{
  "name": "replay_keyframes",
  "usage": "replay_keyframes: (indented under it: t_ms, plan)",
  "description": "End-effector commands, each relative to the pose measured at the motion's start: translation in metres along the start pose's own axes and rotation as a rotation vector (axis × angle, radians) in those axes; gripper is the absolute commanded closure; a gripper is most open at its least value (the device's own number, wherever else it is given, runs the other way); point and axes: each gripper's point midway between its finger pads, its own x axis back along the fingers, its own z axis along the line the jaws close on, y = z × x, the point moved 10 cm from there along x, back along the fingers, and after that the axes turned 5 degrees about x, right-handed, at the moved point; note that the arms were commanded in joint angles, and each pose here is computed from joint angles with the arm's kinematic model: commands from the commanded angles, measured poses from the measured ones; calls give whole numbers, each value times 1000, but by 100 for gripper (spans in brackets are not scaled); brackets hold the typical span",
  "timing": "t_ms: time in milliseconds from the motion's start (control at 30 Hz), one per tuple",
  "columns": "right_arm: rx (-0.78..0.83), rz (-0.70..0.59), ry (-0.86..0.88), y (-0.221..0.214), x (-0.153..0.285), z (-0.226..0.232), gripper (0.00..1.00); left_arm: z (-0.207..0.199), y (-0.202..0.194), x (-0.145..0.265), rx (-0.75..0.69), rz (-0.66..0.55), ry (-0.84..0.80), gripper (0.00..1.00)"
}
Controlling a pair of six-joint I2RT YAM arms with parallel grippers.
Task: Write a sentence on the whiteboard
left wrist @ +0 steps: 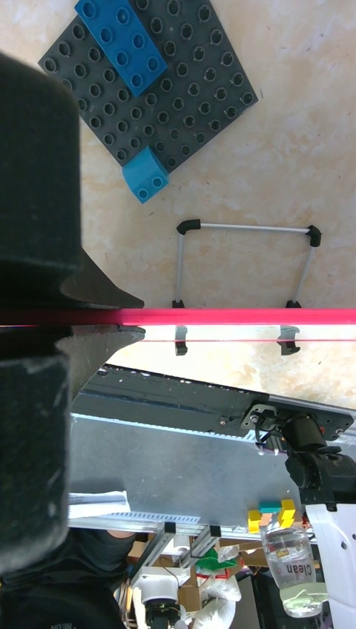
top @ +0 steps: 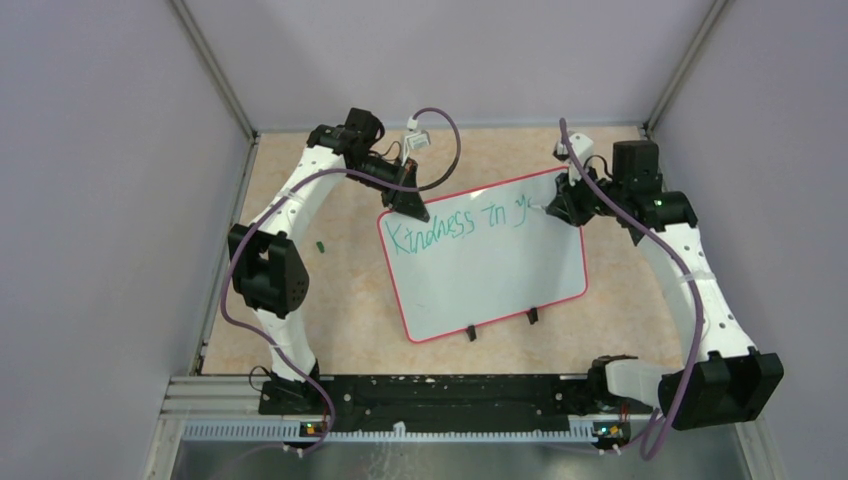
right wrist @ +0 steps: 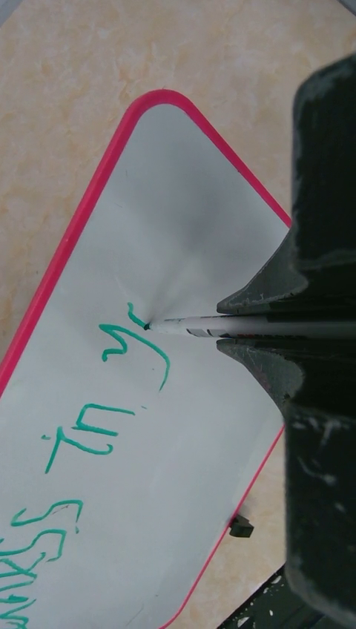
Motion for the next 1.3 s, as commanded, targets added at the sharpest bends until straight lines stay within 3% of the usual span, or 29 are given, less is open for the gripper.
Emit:
replay_keyframes:
  t_ms: [0, 367, 1267]
  plan:
    - [37, 15, 7, -6, 1, 3, 100, 13, -6, 0, -80, 57, 134, 100]
    - [48, 1, -133, 4, 11, -10, 100, 13, -5, 0, -79, 55, 133, 100]
    - [46, -100, -33, 27, 8, -4, 100, 13, -4, 0, -85, 53, 134, 100]
